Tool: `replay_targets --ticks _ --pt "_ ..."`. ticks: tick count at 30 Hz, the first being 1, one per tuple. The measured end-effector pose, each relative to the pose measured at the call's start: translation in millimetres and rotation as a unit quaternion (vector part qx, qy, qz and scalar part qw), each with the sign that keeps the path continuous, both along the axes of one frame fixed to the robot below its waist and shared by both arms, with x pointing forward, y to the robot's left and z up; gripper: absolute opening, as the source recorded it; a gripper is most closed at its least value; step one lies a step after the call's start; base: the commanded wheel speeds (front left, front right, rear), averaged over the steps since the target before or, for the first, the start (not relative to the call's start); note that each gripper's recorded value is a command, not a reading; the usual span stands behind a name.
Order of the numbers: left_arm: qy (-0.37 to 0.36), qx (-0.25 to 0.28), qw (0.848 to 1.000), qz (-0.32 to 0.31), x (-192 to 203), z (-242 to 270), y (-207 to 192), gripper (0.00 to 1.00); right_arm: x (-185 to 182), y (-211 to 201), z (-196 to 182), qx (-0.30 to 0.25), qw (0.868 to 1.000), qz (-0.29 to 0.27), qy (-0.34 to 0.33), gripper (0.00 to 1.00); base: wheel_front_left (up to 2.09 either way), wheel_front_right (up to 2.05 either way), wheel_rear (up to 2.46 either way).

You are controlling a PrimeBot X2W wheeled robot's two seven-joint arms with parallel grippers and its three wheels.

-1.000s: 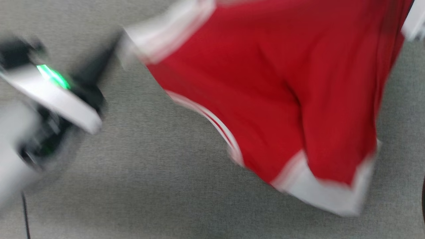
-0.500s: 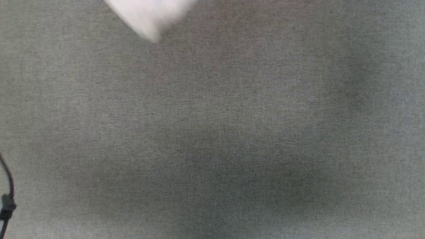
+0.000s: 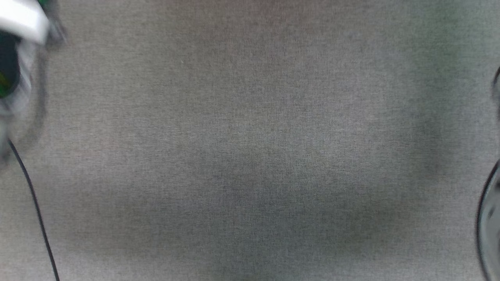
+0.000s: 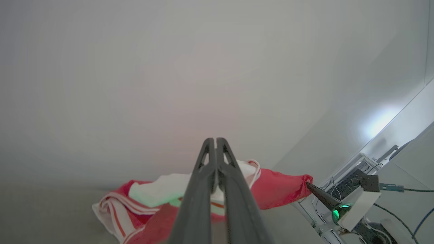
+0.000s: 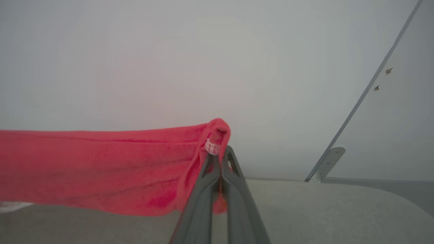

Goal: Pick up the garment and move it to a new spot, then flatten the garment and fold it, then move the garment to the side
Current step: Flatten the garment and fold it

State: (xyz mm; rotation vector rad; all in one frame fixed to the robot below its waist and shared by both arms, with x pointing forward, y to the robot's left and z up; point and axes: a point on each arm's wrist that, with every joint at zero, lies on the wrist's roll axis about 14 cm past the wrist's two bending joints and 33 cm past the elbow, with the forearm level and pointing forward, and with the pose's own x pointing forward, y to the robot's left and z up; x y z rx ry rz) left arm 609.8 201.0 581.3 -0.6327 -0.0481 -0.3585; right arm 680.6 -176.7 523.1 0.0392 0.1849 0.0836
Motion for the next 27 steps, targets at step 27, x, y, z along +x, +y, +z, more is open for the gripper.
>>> replay_targets --ticks 27 --pt "0.234 -0.118 0.963 -0.066 -289 -104 -49 0.0 -312 -22 -94 0.064 0.96 0.025 0.272 0.0 0.0 0.0 0.0"
